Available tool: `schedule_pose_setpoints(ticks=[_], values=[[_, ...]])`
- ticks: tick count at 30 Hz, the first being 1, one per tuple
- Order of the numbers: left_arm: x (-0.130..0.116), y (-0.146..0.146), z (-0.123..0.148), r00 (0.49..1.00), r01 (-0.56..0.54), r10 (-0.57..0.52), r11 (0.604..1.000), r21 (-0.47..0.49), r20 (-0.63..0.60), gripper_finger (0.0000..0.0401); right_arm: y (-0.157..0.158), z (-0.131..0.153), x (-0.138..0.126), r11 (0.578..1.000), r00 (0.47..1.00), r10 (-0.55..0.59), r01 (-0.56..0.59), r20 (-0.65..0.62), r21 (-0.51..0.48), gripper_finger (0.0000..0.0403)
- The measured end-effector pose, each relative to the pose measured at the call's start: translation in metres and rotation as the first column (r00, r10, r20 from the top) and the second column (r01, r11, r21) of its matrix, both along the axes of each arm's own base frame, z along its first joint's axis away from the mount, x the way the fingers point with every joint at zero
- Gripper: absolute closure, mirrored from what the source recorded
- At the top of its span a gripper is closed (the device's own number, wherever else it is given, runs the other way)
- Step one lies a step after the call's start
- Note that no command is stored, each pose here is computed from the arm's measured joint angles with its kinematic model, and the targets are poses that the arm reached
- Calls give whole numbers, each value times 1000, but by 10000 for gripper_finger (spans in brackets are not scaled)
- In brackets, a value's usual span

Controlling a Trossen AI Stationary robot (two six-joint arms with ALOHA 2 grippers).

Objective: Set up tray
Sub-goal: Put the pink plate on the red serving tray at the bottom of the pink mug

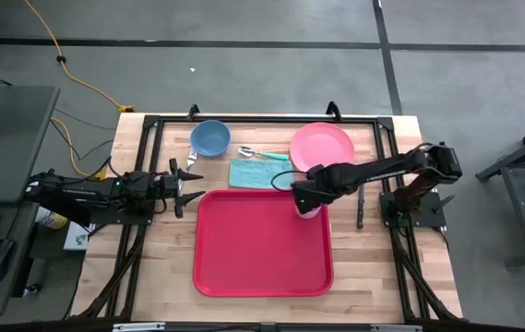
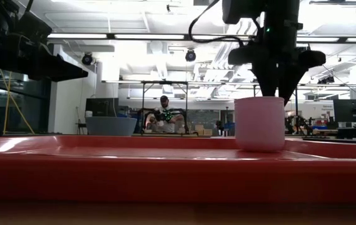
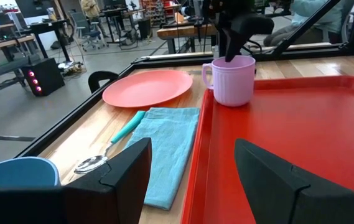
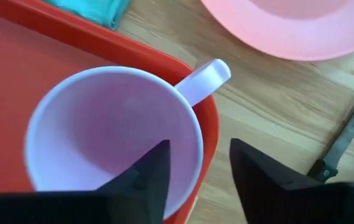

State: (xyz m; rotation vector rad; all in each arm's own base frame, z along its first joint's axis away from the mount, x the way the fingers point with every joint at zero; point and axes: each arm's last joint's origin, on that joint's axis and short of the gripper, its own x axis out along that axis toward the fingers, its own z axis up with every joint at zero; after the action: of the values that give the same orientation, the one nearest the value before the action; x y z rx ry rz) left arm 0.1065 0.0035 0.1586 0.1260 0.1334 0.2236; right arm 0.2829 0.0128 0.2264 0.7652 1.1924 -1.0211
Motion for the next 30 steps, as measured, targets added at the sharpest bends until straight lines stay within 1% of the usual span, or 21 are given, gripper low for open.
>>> schedule_pose_setpoints(ticks=[4, 8, 10, 12, 14, 16, 19, 22, 25, 28, 30], values=[[0, 0, 0, 1000, 0, 0, 1000, 0, 0, 139, -1, 18, -9, 1000, 998, 0, 0, 70, 2, 216], [0, 0, 0, 1000, 0, 0, 1000, 0, 0, 139, -2, 40, -23, 1000, 987, 2, 0, 158, -17, 196], [0, 0, 0, 1000, 0, 0, 1000, -1, 0, 139, -4, 52, -31, 998, 979, 0, 13, 203, -61, 192], [0, 0, 0, 1000, 0, 0, 1000, -1, 1, 139, -8, 62, -42, 990, 973, -13, 45, 229, -132, 190], [0, 0, 0, 1000, 0, 0, 1000, -3, 1, 139, -15, 73, -58, 972, 969, -57, 109, 241, -210, 191], [0, 0, 0, 1000, -1, 1, 1000, -8, 2, 139, -23, 84, -75, 942, 958, -114, 189, 264, -277, 191], [0, 0, 0, 1000, -1, 1, 1000, -10, 3, 139, -33, 99, -102, 897, 940, -166, 270, 298, -350, 190], [0, 0, 0, 1000, -2, 2, 1000, -11, 3, 139, -42, 111, -131, 871, 921, -223, 336, 320, -360, 187], [0, 0, 0, 1000, -2, 2, 1000, -13, 4, 139, -48, 121, -154, 836, 889, -270, 407, 370, -368, 185], [0, 0, 0, 1000, -2, 2, 1000, -13, 4, 139, -53, 126, -170, 804, 854, -320, 474, 411, -359, 185], [0, 0, 0, 1000, -2, 2, 1000, -13, 4, 139, -56, 120, -178, 780, 821, -353, 523, 448, -343, 185]])
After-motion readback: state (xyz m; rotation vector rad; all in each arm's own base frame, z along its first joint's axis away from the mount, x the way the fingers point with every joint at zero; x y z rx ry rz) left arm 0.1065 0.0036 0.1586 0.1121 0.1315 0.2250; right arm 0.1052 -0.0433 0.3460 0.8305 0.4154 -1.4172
